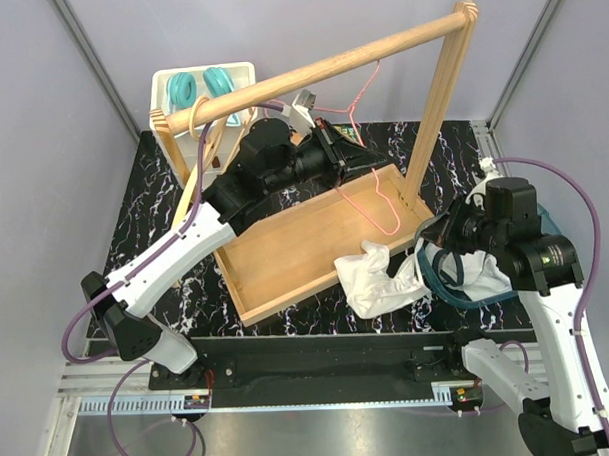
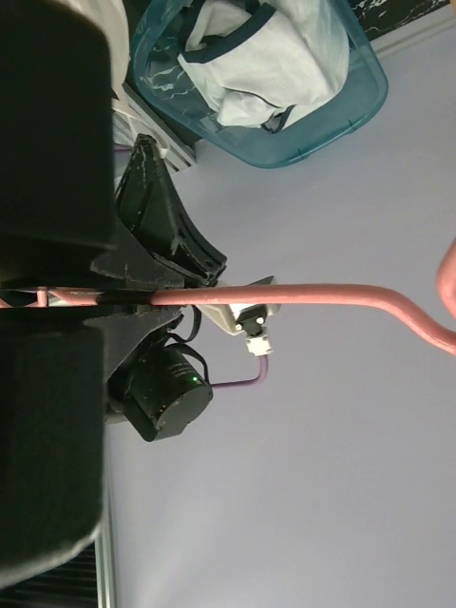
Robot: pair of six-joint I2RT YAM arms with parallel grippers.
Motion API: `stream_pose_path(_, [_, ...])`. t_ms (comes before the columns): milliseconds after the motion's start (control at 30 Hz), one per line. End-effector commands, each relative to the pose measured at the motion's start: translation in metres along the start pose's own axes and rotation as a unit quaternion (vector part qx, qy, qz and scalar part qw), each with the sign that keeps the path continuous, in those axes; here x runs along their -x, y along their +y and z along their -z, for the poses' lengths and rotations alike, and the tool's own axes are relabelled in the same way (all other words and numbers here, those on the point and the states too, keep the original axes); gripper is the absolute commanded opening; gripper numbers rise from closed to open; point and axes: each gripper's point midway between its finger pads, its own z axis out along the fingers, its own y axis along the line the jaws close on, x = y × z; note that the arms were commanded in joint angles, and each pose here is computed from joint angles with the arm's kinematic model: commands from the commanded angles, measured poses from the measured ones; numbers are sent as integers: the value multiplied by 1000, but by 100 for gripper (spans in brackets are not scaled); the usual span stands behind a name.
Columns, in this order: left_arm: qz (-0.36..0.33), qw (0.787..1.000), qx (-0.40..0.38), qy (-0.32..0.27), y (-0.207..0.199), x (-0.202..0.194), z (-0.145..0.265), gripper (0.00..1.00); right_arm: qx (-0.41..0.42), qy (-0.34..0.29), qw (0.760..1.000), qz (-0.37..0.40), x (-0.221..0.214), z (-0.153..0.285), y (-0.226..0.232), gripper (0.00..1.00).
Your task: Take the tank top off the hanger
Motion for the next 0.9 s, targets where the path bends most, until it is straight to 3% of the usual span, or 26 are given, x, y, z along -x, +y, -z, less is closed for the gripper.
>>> stream_pose_path(0, [-52,997,-59,11,-39,-5,22,0,-18,-31,999,13,13,-1,-6,0])
stream_pose_path(67, [-57,997,-54,10,-37,-5,23,0,-20,-23,999,12,6,-4,-10,0])
stream_pose_path(167, [-65,997,-50,10,-37,-4,22,0,-4,-3,1000,13,-5,0,-6,37])
stream_pose_path(200, [-71,996,-47,11,-36,-4,22,0,-2,-1,1000,14,-6,3,-5,54])
stream_pose_path(300, [-87,996,-35,10,-33,-2,21,0,13,7,1000,21,-13,19,1,79])
stream_pose_path(367, [-93,995,-25,7,-31,-1,21,0,32,19,999,27,-21,30,7,87])
stream_pose_path(467, [-108,994,-15,5,-27,1,22,0,126,8,991,53,-25,61,42,95])
stream_pose_path(633, [-104,994,-8,12,-19,-2,20,0,303,17,950,76,-21,107,110,97])
stream_pose_path(700, [-100,995,-8,17,-17,-4,18,0,339,34,938,63,-18,114,125,96])
stream_pose_path(867, [-95,995,-20,21,-22,-6,17,0,343,37,937,56,-1,108,135,93])
